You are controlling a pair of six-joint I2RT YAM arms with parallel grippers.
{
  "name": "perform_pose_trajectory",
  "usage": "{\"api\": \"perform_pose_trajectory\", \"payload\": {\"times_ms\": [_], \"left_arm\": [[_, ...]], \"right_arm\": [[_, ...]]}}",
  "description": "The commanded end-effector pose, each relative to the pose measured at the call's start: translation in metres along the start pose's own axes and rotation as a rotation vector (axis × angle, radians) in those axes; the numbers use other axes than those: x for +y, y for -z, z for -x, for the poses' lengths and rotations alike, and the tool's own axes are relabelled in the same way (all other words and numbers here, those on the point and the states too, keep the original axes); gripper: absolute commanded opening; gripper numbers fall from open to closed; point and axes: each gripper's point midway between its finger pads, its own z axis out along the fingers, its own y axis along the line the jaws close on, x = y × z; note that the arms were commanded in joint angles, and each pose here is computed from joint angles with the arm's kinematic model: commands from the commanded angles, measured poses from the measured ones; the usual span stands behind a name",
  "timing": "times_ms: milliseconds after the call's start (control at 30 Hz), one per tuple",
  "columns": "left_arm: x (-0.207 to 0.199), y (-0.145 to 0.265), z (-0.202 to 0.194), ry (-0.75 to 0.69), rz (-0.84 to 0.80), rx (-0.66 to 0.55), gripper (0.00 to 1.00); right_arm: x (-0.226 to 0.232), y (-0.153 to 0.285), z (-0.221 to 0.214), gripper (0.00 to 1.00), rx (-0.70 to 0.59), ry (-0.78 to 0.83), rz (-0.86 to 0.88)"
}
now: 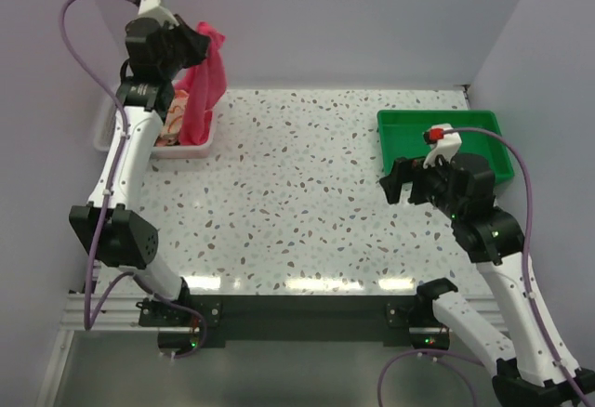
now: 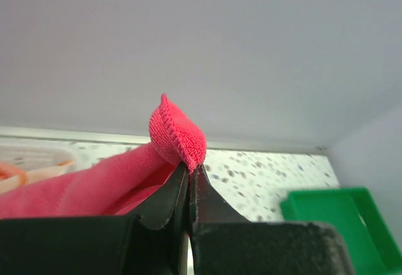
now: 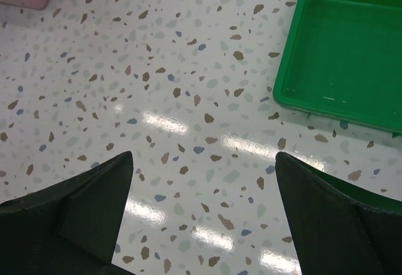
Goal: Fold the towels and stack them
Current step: Grab crumpled towel, then move the towel to the center of the board
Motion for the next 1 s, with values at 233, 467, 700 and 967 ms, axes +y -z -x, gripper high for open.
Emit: {"api": "perform_pose_trajectory", "payload": {"times_ms": [233, 467, 700, 967], "left_arm": [[-0.218, 0.15, 0.074, -0.038, -0.656, -0.082, 0.0], [-0.251, 0.234, 0.086, 0.042, -0.894, -0.092, 0.0], [-0.211, 0.208, 0.002, 0.055, -0.802, 0.047, 0.0], [-0.05, 0.109, -0.219, -0.033, -0.264, 0.361, 0.03]], "right_arm": [[0.004, 0.037, 0.065, 0.99, -0.207, 0.022, -0.013], [0.002, 0.045, 0.073, 0.99, -0.247, 0.021, -0.028], [0.003, 0.032, 0.058, 0.99, -0.205, 0.0, -0.013], [0.013, -0.017, 0.016, 0.99, -0.006, -0.019, 0.064]]}}
